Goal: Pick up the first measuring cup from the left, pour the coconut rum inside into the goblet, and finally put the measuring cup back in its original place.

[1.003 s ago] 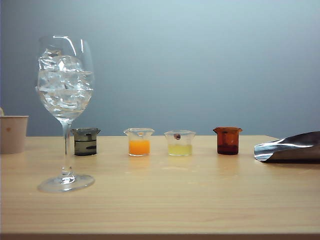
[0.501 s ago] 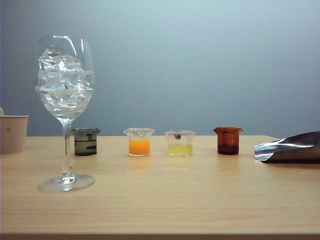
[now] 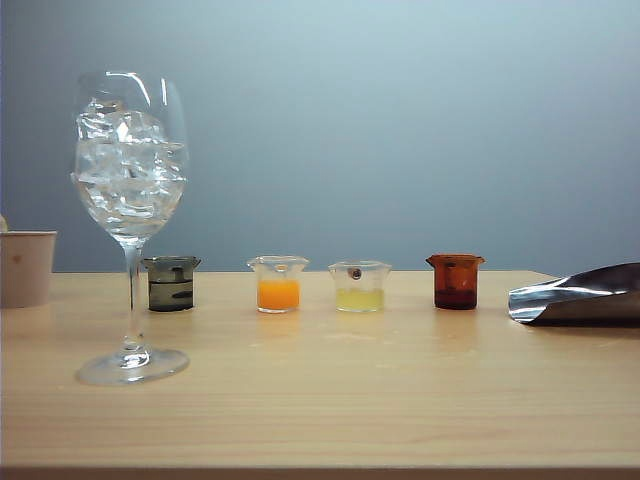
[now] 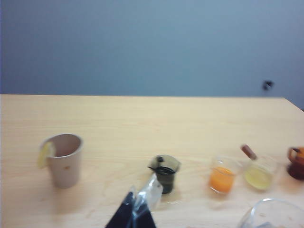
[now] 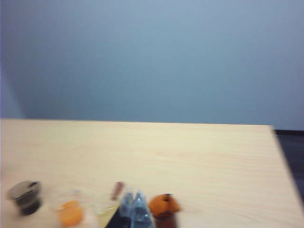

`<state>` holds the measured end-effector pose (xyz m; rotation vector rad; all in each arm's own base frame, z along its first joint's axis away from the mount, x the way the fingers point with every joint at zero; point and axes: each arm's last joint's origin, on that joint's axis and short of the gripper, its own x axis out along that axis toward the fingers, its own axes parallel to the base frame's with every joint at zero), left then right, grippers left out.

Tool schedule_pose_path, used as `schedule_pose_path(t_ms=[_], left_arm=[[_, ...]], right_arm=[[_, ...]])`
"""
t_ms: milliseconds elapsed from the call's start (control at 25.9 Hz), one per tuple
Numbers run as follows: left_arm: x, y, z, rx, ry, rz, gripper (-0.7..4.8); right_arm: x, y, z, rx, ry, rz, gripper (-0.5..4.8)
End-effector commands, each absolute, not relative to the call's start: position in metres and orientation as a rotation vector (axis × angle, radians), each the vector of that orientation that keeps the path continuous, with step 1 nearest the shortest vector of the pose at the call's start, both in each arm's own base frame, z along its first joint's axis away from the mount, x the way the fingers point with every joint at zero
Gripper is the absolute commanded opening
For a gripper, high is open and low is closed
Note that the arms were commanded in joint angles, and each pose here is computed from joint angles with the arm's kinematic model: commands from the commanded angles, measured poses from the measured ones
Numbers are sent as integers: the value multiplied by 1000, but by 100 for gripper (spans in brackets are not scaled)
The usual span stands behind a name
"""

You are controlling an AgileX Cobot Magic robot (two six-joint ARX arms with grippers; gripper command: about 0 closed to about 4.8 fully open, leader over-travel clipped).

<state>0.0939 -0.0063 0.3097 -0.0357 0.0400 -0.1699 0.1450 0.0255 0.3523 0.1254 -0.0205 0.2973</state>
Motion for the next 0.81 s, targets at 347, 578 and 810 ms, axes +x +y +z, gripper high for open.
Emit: schedule_pose_path(t_ms=[347,578,810], left_arm=[[206,6,287,-35,164,-348,-5],[242,14,268,21,124,-384,-5],[276,15,226,76,188,-471,-5]], right_arm=[[178,97,397,147,-104,580,-9],[180,105,396,155,-124,612,-9],[180,118,389,144,-60,698,-9]])
